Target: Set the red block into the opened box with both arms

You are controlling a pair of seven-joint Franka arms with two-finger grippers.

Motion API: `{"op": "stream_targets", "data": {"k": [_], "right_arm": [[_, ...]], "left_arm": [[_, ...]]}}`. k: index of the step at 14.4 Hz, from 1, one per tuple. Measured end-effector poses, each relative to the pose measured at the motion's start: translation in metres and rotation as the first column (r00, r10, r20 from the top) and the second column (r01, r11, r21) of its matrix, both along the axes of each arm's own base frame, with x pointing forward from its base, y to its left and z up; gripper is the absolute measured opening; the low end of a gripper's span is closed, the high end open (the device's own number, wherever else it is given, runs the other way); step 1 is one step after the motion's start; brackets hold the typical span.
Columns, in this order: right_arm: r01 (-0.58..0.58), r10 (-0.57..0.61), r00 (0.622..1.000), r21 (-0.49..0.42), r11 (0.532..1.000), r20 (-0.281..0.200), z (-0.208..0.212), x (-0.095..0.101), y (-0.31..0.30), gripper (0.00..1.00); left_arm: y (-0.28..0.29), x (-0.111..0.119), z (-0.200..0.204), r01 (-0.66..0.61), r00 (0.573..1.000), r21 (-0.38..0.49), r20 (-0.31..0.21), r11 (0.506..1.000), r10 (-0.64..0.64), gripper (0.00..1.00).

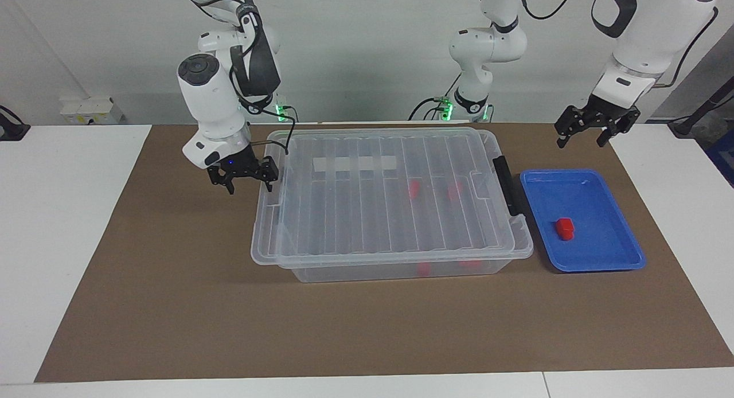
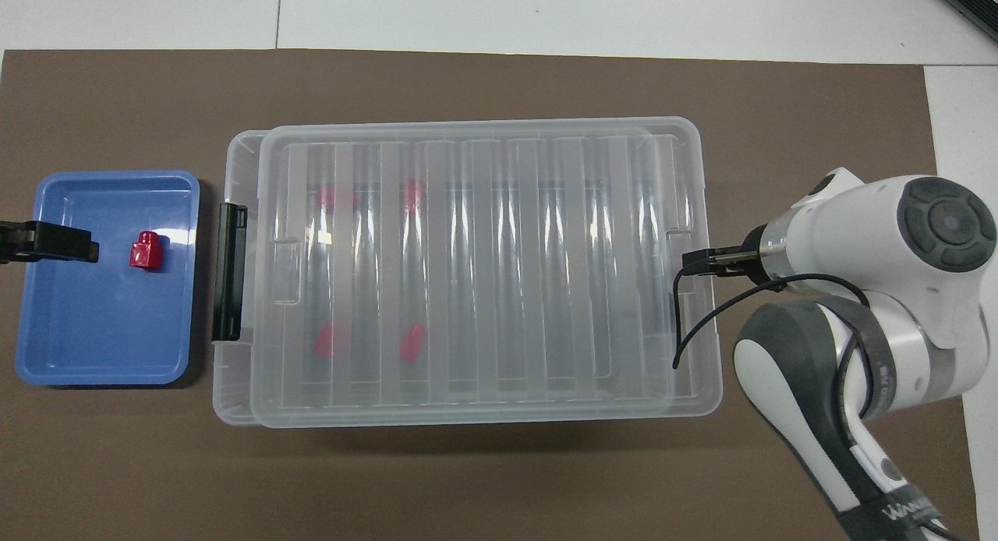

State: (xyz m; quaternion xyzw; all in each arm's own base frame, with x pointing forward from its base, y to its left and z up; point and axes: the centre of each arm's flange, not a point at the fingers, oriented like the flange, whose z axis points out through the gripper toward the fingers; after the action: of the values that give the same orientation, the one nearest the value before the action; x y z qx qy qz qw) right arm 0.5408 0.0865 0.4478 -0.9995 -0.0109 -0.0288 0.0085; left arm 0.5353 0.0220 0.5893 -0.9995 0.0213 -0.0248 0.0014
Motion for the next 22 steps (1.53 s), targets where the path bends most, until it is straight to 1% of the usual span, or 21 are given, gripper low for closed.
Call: {"op": "stream_targets", "data": {"k": [3, 6, 9, 10, 13, 14, 22], "right_arm": [[-0.001, 0.001, 1.000, -0.010, 1.000, 0.003, 0.001, 0.003, -0.018, 1.00], [0.008, -0.008, 1.000, -0.032, 0.999, 0.006, 0.001, 0.005, -0.036, 1.00], [0.025, -0.025, 1.000, -0.033, 0.999, 0.005, 0.001, 0.005, -0.046, 1.00], [0.034, -0.034, 0.999, -0.033, 0.999, 0.004, 0.001, 0.006, -0.051, 1.00], [0.051, -0.051, 0.999, -0.035, 0.998, -0.002, 0.003, 0.006, -0.062, 1.00], [0.055, -0.055, 0.998, -0.036, 0.998, -0.006, 0.004, 0.006, -0.064, 1.00], [0.050, -0.051, 0.998, -0.044, 0.998, -0.020, 0.006, 0.005, -0.077, 1.00]], "left_arm": [[0.006, 0.019, -0.027, -0.007, 1.000, 0.004, 0.025, 1.000, 0.007, 1.00], [0.027, 0.038, -0.077, 0.001, 0.999, 0.014, 0.041, 1.000, -0.001, 1.00], [0.075, 0.036, -0.123, 0.051, 0.998, 0.028, 0.037, 0.998, -0.052, 1.00], [0.085, 0.036, -0.132, 0.056, 0.997, 0.033, 0.047, 0.998, -0.057, 1.00], [0.084, 0.037, -0.164, 0.063, 0.993, 0.047, 0.096, 0.997, -0.067, 1.00], [0.082, 0.036, -0.174, 0.060, 0.992, 0.048, 0.104, 0.997, -0.065, 1.00], [0.081, 0.051, -0.235, 0.001, 0.992, 0.046, 0.122, 0.999, -0.006, 1.00]]}}
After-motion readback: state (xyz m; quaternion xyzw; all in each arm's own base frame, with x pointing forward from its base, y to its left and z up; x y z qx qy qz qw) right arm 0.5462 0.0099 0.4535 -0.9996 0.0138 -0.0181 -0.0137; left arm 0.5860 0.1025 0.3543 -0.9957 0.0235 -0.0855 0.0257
